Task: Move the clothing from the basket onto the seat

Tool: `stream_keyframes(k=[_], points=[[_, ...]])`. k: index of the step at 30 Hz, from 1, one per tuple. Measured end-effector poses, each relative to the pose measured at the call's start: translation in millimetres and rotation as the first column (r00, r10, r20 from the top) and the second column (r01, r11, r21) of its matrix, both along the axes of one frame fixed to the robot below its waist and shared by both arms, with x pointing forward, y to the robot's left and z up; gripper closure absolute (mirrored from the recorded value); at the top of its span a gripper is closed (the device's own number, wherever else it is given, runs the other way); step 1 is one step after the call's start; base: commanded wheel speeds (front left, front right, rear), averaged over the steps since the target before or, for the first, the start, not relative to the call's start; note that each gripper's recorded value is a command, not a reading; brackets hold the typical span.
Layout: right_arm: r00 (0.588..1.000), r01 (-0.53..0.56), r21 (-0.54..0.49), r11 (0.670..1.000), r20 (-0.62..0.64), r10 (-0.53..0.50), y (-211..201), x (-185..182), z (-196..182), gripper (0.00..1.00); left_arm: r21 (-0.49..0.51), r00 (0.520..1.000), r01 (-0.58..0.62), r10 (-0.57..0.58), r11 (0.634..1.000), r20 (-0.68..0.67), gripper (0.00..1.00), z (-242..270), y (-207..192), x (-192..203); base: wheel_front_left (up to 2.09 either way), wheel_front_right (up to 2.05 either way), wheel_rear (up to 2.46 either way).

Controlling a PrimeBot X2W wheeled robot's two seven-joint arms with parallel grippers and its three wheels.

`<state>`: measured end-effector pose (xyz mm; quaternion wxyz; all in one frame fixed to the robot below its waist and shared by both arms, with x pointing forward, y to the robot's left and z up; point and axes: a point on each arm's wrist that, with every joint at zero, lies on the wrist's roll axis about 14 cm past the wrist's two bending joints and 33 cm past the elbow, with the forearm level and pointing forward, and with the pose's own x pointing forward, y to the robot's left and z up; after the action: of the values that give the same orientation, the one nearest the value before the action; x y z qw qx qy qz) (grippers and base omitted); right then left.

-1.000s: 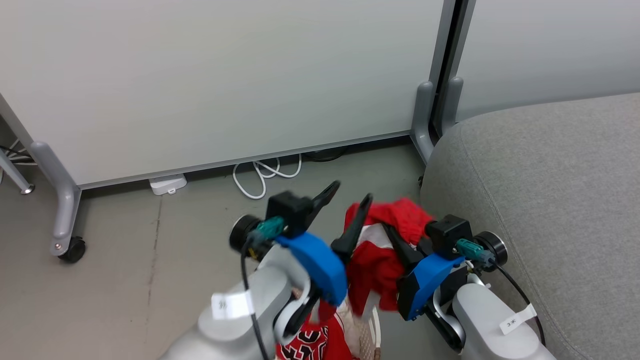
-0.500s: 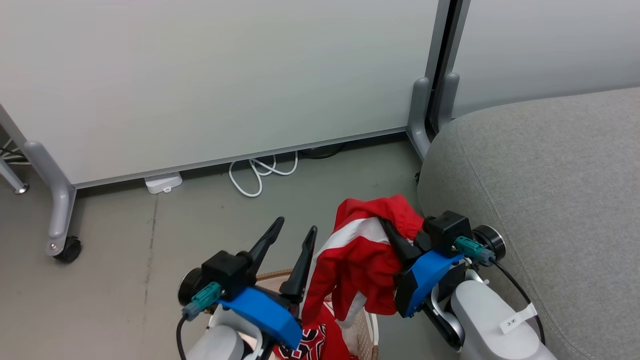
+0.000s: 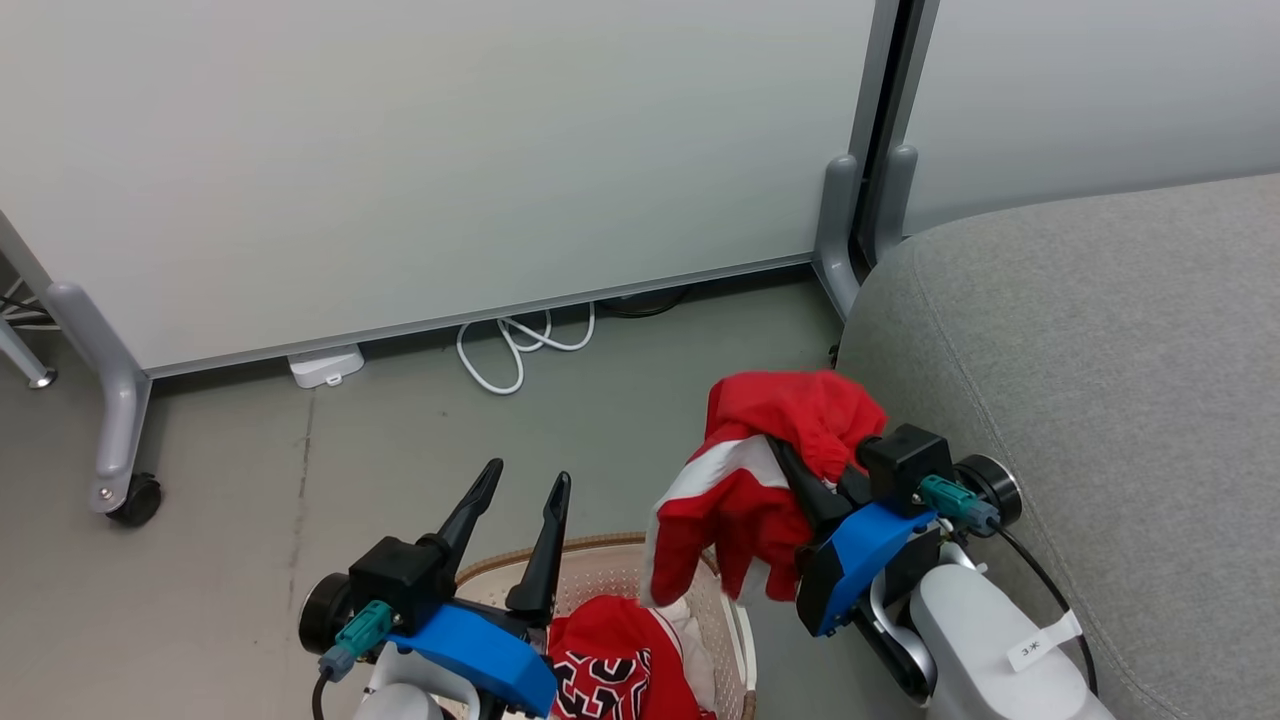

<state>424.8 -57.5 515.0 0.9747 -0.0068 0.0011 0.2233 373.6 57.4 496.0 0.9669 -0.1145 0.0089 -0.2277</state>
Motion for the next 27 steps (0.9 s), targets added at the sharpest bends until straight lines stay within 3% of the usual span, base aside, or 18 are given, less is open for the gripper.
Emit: stream_keyframes(k=[12, 27], points=[[0.999, 0.044, 0.005, 0.999, 0.000, -0.044, -16, -3, 0, 1.00, 0.006, 0.998, 0.056, -0.056, 0.998, 0.000, 0.00, -1, -18, 0, 0.00, 0.00, 0.00], [0.967, 0.254, 0.005, 0.967, -0.004, -0.254, -95, -21, -2, 1.00, -0.001, 0.967, 0.255, -0.255, 0.967, -0.012, 0.00, -5, -85, 0, 0.00, 0.00, 0.00]])
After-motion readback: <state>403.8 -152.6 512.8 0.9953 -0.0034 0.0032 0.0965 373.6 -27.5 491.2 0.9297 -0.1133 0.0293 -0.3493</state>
